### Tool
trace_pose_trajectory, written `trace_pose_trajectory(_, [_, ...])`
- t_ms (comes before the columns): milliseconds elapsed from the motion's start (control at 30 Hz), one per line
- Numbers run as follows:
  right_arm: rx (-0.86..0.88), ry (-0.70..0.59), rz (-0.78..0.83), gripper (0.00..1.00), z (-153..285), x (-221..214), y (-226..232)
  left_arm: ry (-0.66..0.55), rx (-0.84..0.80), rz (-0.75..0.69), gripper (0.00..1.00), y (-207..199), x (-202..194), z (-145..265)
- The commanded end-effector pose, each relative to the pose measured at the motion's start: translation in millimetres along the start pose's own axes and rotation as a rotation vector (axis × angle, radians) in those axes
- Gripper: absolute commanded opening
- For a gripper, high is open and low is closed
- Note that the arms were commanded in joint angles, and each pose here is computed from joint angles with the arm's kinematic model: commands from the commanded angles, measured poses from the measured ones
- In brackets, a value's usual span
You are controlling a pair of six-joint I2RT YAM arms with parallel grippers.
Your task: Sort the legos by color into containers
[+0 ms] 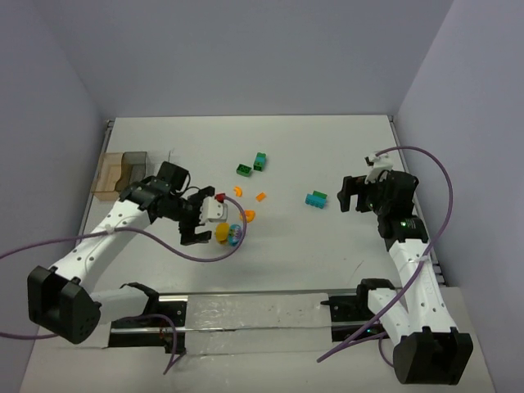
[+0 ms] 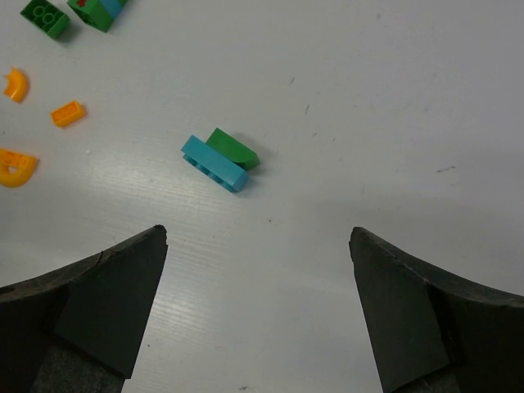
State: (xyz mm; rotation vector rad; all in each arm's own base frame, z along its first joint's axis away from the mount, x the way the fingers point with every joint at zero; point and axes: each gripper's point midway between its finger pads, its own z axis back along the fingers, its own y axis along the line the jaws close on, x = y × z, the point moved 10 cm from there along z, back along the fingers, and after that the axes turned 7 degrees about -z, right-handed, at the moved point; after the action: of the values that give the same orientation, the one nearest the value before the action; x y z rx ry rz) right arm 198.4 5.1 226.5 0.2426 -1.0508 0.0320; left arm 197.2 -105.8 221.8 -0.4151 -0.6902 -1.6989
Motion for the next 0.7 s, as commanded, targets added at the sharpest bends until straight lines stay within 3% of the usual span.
trace_pose_trajectory(0, [-0.005, -0.020, 0.014, 1.00, -2, 6, -2, -0.041, -0.029, -0.147, 0.99, 18, 8, -26])
trace_pose_trajectory(167, [-0.016, -0.018, 0.018, 1.00, -2, 5, -3, -0.074, -0.071, -0.188, 0.99, 32, 10, -47])
trace_pose_trajectory(667, [-0.018, -0.001, 0.016, 1.00, -4, 4, -4, 0.077, -0.118, -0.097, 0.99, 40, -29, -104])
